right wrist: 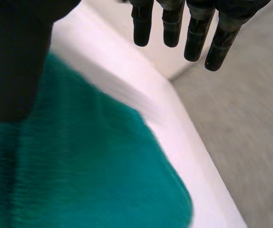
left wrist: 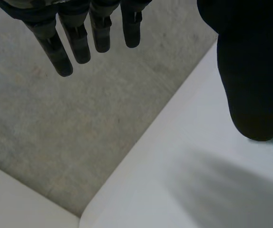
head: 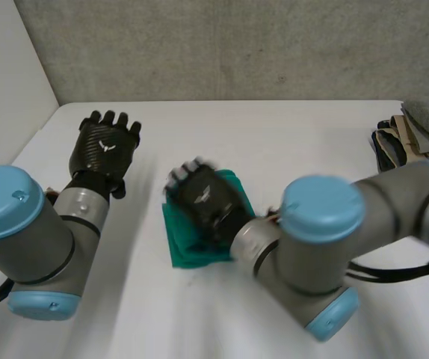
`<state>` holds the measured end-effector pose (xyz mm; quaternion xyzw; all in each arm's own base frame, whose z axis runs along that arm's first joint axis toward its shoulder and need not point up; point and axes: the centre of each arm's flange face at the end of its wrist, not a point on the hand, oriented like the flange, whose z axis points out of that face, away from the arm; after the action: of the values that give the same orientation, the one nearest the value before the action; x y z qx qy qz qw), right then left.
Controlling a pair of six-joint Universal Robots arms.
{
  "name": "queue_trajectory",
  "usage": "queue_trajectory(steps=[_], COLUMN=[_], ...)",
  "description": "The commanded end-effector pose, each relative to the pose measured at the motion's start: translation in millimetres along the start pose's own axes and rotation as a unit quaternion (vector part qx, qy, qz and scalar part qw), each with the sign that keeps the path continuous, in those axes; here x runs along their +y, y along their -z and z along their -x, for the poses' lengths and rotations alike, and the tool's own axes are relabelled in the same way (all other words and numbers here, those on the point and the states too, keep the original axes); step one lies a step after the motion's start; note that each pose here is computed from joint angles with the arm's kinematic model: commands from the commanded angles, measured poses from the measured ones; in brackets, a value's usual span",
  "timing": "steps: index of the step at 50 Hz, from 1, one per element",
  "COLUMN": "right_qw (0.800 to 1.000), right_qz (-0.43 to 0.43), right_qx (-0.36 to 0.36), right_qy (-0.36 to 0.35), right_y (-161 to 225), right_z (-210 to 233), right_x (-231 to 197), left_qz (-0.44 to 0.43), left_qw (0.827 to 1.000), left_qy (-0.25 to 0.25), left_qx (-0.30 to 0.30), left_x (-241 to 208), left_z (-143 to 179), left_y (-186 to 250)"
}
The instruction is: Fold the laundry.
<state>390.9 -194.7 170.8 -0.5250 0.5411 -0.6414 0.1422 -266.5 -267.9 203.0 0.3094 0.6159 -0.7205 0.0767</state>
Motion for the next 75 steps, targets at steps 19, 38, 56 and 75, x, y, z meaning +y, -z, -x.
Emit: queue_trajectory(steps=[19,38,56,75], right_qw=[0.935,0.968,0.982,0.992], right_qz=[0.144,0.146,0.080,0.070], right_qx=[0.045,0.045,0.059,0.071], right_qy=[-0.320,-0.201,-0.161,-0.083], right_y=[-8.2,-13.2,33.6,-6.6], right_z=[-75.8,-77.6,-22.5,6.2], right_x=[54.5,39.0,29.4,82.6], left_qz=[0.136,0.136,-0.057,-0.044], left_qw=[0.977,0.978,0.949,0.932], left_qy=[0.094,0.059,0.148,0.156], left_qx=[0.134,0.147,0.272,0.324], left_x=[0.2,6.7,-109.5,-113.8], left_z=[-94.9,-87.7,-11.0,-18.5], left_y=[17.7,8.4,15.4,28.3])
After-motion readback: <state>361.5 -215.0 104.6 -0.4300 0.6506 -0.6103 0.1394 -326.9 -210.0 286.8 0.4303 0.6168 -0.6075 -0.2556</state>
